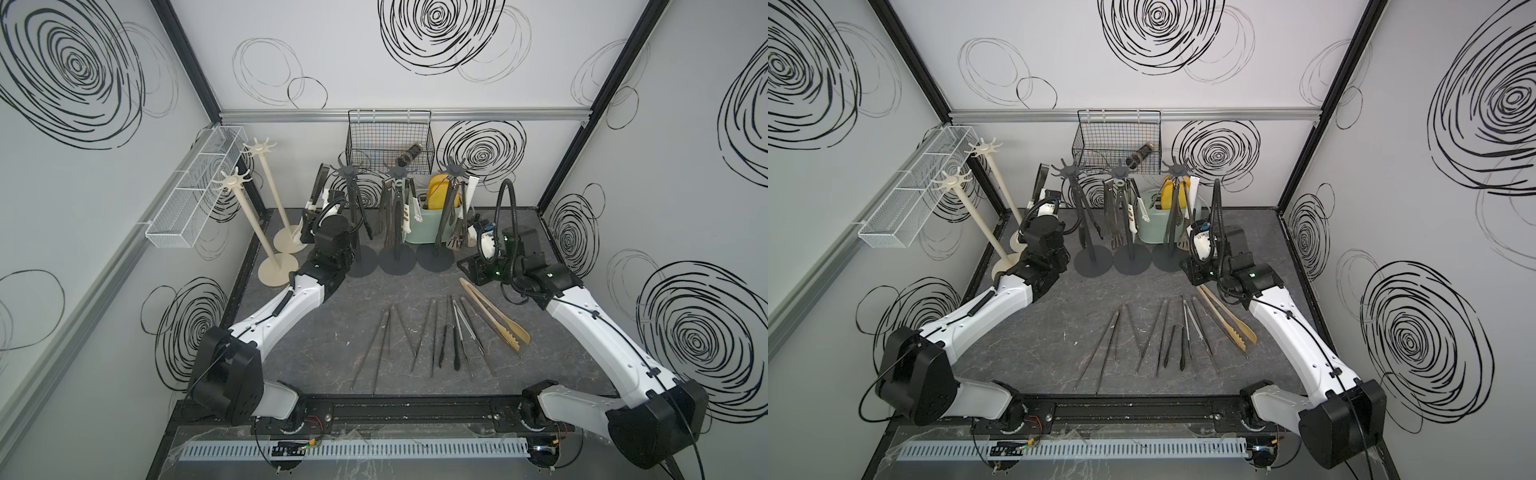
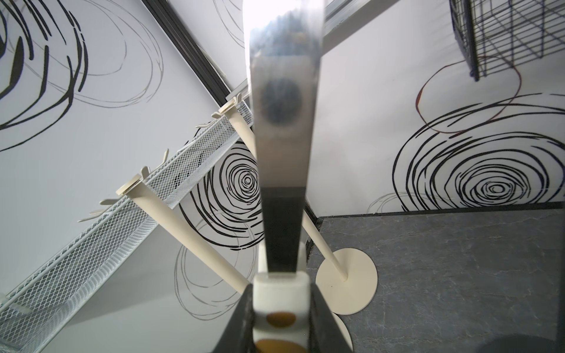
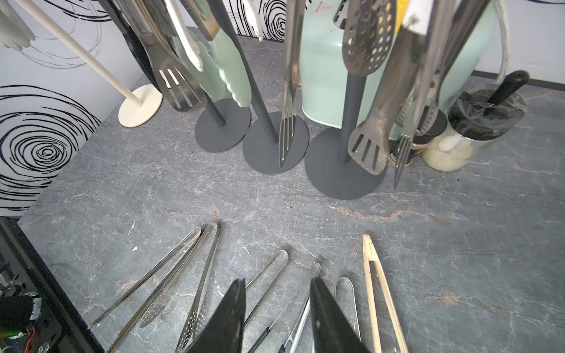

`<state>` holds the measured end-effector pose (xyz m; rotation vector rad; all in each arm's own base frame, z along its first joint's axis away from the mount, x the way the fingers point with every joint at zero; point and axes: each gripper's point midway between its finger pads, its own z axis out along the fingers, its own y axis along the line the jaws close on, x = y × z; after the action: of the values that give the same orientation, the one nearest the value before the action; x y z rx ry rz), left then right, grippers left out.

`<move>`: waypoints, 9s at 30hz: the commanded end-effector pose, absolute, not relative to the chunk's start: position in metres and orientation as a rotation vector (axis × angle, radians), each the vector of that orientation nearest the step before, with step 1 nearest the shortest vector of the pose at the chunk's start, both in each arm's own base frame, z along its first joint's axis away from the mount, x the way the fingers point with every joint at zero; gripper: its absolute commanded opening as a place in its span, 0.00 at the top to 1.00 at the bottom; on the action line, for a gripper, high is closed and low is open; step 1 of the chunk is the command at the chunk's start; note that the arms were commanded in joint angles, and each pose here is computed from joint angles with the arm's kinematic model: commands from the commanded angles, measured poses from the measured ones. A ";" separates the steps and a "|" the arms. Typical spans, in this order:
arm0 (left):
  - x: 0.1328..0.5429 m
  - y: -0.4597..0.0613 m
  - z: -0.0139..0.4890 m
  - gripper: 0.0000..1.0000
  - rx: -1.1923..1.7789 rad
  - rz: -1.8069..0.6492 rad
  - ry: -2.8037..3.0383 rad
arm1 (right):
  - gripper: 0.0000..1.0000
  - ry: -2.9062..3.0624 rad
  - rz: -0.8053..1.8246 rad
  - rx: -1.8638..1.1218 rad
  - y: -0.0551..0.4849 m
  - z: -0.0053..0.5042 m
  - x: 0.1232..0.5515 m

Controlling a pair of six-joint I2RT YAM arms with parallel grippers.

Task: Hang food tongs on kitchen utensil racks
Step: Hang the food tongs on the rack, then pick up the food tongs from the center of the board, then hang the food tongs on the rack.

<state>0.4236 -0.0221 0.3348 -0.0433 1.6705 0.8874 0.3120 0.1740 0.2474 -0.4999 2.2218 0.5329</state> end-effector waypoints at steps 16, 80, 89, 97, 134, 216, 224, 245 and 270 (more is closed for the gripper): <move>0.440 -0.026 0.345 1.00 -0.057 0.849 1.637 | 0.62 2.222 0.517 -0.531 0.173 0.245 0.304; 0.455 -0.072 0.249 0.55 0.179 0.847 1.777 | 0.60 2.210 0.535 -0.567 0.181 0.240 0.299; 0.440 -0.076 0.256 0.52 0.187 0.823 1.804 | 0.58 2.233 0.489 -0.521 0.174 0.237 0.302; 0.393 -0.091 0.251 0.48 0.162 0.565 1.973 | 0.57 2.341 0.476 -0.335 0.148 0.216 0.296; 0.278 -0.184 0.254 0.47 0.338 -0.660 2.036 | 0.57 2.981 -0.062 -0.052 0.033 0.038 0.323; 0.261 -0.165 0.285 0.65 0.244 -0.846 1.844 | 1.00 2.050 -0.017 -0.244 0.093 0.367 0.320; 0.261 -0.165 0.287 0.67 0.235 -0.859 1.819 | 1.00 1.896 0.113 -0.440 0.204 0.399 0.298; 0.268 -0.120 0.260 0.68 0.085 -0.631 1.965 | 1.00 1.686 0.392 -0.385 0.404 0.419 0.329; 0.274 -0.114 0.247 0.68 0.097 -0.700 1.967 | 1.00 1.669 0.395 -0.266 0.456 0.407 0.408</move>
<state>0.2702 -0.1120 0.2398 0.0733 2.0147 -0.6848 0.4046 0.4591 0.3856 -0.3266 1.7110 0.3524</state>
